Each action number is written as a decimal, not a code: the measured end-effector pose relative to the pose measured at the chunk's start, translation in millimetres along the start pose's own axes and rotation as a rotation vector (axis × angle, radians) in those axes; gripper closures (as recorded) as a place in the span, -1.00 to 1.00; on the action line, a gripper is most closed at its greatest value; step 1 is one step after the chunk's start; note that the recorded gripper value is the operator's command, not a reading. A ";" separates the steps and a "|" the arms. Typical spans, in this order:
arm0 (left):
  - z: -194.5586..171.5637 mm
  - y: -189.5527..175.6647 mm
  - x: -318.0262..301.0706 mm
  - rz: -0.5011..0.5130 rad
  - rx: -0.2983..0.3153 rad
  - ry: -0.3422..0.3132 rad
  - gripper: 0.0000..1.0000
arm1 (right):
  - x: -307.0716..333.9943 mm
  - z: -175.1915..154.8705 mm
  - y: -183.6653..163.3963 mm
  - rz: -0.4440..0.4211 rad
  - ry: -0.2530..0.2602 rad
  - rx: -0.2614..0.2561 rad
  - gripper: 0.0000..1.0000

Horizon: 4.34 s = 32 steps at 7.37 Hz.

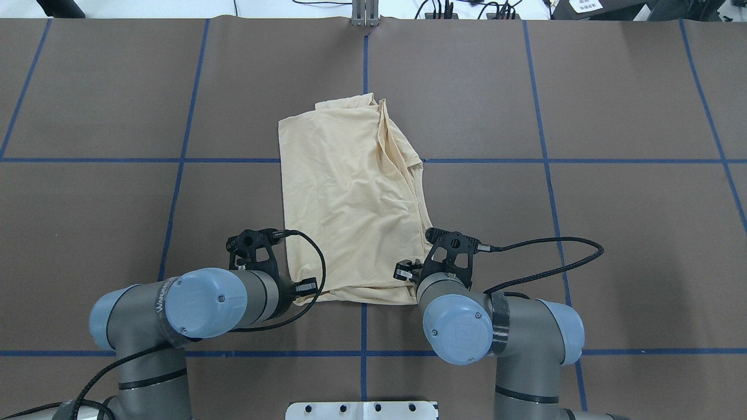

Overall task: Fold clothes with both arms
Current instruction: 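Grasp the near corners of the shirt with the left and right grippers, then lift the near edge with both grippers and fold it away from the robot, then release the fold and raise the left gripper away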

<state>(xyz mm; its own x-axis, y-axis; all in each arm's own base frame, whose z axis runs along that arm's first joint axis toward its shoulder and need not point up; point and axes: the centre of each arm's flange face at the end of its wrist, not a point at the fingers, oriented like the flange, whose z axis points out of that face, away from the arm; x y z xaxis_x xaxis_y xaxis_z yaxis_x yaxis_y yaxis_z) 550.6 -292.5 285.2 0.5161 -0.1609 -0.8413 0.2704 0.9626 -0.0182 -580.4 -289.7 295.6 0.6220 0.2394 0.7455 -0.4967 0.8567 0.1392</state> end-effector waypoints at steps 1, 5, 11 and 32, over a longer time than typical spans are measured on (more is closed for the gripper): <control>0.1 0.2 0.0 0.000 0.000 0.000 1.00 | -4.1 -2.0 1.9 0.005 0.002 0.001 1.00; 0.0 0.3 0.1 -0.001 0.000 0.000 1.00 | -7.0 -6.3 14.4 0.005 0.000 0.009 1.00; -83.8 19.9 27.3 0.017 -0.036 0.129 1.00 | 10.9 -98.2 10.2 -0.028 -0.111 -0.051 1.00; -45.3 -183.9 19.6 0.312 0.175 -0.076 -1.00 | -68.5 -42.5 -165.6 -0.143 0.001 -0.070 -1.00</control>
<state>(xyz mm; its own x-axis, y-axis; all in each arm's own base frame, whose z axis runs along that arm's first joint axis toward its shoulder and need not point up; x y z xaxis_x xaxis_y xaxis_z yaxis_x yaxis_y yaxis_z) 474.3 -462.8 247.6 0.6530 0.1128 -0.7489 0.2221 0.9169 0.3318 -515.0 -428.6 193.8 0.6841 0.1132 0.7205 -0.3595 0.9119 0.1981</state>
